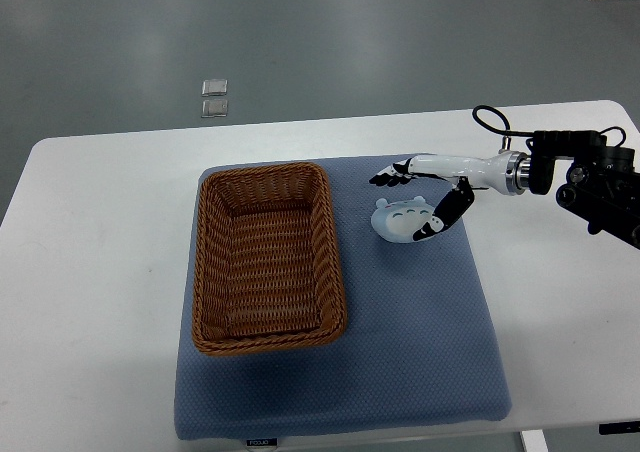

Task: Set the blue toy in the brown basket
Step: 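Lower the right hand over the pale blue plush toy, then close the right hand's fingers around the blue toy and lift it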

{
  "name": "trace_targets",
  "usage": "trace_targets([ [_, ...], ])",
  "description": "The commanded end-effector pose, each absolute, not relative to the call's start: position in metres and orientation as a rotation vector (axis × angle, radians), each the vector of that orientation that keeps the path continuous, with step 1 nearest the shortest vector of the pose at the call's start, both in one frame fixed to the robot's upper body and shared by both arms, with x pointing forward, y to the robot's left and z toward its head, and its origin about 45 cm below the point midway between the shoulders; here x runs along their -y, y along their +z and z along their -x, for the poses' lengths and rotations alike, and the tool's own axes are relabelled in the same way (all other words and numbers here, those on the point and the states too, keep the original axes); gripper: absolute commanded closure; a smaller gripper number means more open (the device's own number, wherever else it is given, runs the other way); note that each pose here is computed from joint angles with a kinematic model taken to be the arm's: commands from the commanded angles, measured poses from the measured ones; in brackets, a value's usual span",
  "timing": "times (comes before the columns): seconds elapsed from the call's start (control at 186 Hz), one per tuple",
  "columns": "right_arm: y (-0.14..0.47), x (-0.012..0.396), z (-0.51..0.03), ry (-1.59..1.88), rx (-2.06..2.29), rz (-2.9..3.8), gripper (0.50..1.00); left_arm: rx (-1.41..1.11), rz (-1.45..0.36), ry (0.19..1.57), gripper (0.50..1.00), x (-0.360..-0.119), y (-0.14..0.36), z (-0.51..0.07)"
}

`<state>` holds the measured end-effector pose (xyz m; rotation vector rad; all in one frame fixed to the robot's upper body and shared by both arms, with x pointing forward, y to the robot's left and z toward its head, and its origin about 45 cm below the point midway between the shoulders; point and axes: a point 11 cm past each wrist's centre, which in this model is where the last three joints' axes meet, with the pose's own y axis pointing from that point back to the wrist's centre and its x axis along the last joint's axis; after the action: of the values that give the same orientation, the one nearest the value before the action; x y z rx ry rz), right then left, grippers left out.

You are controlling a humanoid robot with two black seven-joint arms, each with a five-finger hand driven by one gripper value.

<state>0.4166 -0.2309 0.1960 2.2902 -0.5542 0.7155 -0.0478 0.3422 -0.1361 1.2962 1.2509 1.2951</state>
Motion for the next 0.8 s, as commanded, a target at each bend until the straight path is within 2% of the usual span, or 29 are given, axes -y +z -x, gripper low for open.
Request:
trace_targets([
  [0.0, 0.188, 0.232, -0.413, 0.731, 0.574, -2.282, 0.587, -1.251, -1.296, 1.295, 0.5, -0.342, -0.136, 0.048],
  [0.694, 0.17, 0.247, -0.411, 0.794, 0.693, -2.219, 0.595, -1.251, -1.296, 1.295, 0.5, -0.342, -0.136, 0.048],
  [0.747, 0.17, 0.247, -0.411, 0.798, 0.696, -2.217, 0.605, -1.252, -1.296, 1.296, 0.5, -0.342, -0.136, 0.048],
  [0.796, 0.169, 0.247, -0.41, 0.793, 0.696, -2.216, 0.646, -1.251, -1.296, 1.295, 0.5, -0.342, -0.136, 0.048],
])
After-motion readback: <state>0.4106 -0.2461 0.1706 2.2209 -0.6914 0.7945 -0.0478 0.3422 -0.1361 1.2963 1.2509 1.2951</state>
